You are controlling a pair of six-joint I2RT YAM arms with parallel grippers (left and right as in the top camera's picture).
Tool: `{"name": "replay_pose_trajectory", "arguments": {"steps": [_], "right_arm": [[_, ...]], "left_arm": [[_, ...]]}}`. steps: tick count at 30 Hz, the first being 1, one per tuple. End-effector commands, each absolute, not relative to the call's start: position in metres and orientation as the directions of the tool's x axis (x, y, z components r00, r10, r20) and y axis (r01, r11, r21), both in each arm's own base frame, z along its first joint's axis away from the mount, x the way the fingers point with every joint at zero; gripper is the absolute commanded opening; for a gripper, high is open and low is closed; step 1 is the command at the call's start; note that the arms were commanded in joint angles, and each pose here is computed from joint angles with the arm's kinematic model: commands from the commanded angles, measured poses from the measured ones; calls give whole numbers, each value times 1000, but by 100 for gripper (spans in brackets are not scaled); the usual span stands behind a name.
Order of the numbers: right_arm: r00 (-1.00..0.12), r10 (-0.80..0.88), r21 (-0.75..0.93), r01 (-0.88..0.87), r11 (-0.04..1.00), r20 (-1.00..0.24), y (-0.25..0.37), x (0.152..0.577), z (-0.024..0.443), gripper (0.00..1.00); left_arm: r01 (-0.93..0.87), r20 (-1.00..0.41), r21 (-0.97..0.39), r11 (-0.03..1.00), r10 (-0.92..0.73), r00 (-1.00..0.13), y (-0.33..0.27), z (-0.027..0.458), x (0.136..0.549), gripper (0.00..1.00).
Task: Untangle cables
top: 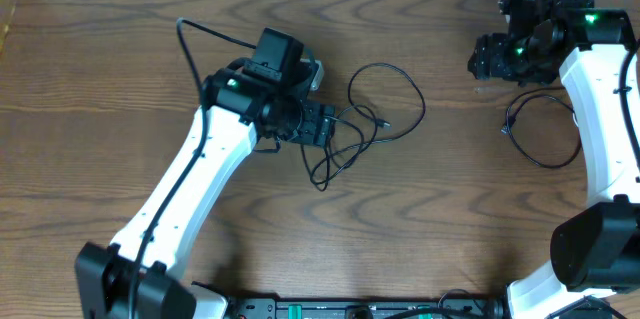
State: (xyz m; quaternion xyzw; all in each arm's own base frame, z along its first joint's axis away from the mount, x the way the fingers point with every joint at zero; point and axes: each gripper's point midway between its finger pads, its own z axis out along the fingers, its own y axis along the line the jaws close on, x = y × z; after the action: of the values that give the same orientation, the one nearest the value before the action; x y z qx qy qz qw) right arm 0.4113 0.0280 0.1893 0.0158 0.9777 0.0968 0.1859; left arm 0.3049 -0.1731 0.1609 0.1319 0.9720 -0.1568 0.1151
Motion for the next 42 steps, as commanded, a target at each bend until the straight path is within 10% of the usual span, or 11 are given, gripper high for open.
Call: {"name": "replay_pose_trajectory", "arguments": {"steps": [1,9,12,15,21,33,42], "right_arm": [[-933,51,179,-15,984,-358,28,410,189,70],[-938,49,217,-28,976,-344,35,406,189,75],[-940,45,252,-44,967,-338,42,405,190,76],[-942,45,254,-43,966,-332,42,403,190,76],[-980,-13,356,-84,931,-197,71,366,186,79],[-952,-305,387,-276,880,15,184,277,104,81],[-963,-226,217,-255,942,-148,262,256,46,80]], "left_arm": [[352,-104,-184,918,338,-935,-154,131,284,89],[449,119,-487,749,566,-816,-170,145,199,98],[512,-42,-697,502,684,-728,-200,172,179,98],[553,-99,-694,461,699,-708,-203,172,183,98],[210,-56,-171,963,203,-978,-146,123,287,98],[-223,-27,-177,959,-232,-972,-53,123,317,98],[-324,-77,-24,946,-325,-943,-16,121,319,98]]}}
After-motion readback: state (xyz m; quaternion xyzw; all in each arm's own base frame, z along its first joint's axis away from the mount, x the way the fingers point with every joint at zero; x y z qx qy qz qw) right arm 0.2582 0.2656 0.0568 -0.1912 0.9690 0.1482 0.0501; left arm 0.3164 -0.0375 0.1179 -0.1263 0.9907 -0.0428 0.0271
